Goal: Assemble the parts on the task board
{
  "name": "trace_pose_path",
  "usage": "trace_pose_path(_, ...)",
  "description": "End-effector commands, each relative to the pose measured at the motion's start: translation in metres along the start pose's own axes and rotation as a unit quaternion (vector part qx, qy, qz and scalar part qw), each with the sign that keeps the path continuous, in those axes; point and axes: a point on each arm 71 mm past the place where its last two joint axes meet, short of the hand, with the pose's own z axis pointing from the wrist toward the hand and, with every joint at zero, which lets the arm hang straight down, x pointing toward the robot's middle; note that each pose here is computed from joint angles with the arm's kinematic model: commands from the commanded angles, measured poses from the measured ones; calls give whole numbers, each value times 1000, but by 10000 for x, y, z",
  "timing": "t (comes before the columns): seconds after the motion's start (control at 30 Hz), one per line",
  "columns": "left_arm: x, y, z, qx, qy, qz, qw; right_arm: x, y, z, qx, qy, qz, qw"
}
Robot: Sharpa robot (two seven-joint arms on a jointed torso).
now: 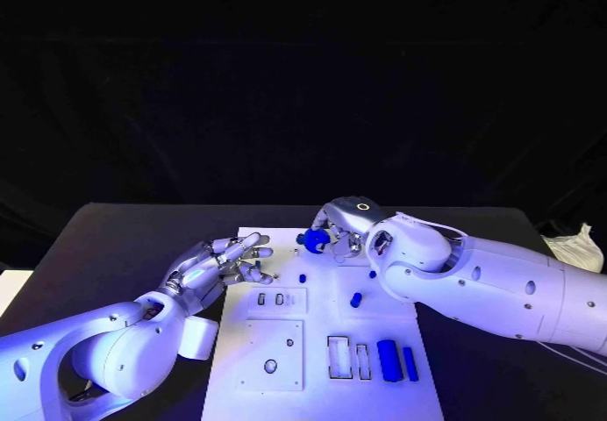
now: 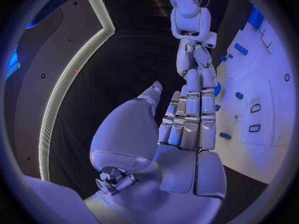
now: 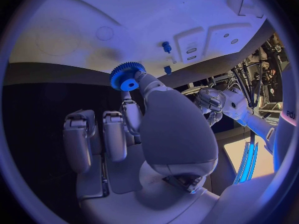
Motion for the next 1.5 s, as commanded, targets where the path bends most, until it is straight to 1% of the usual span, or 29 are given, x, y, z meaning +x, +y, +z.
trace_pose_path(0.03,38,-6,9,3,14,-6,1000,17,93,38,-12,-14,-22,1000)
trace_pose_path(0.27,44,-4,12,3,15,-7,1000,147,270,126,-27,-3,-21,999)
trace_pose_path(0.43,46,-4,12,2,16,-7,1000,208,322,159,-30,7,-22,999)
trace_pose_path(0.7,41,-6,8,2,16,-7,1000,251,301,183,-23,17,-27,999)
trace_pose_path(0.9,42,-6,8,2,16,-7,1000,256,294,191,-18,17,-30,999)
trace_pose_path(1.1,41,-5,7,1,17,-8,1000,265,260,203,-6,19,-36,999)
trace_pose_path(1.3,40,-5,6,0,17,-8,1000,292,241,218,0,32,-41,999)
trace_pose_path(1.5,41,-5,6,0,17,-8,1000,312,255,228,-2,42,-41,998)
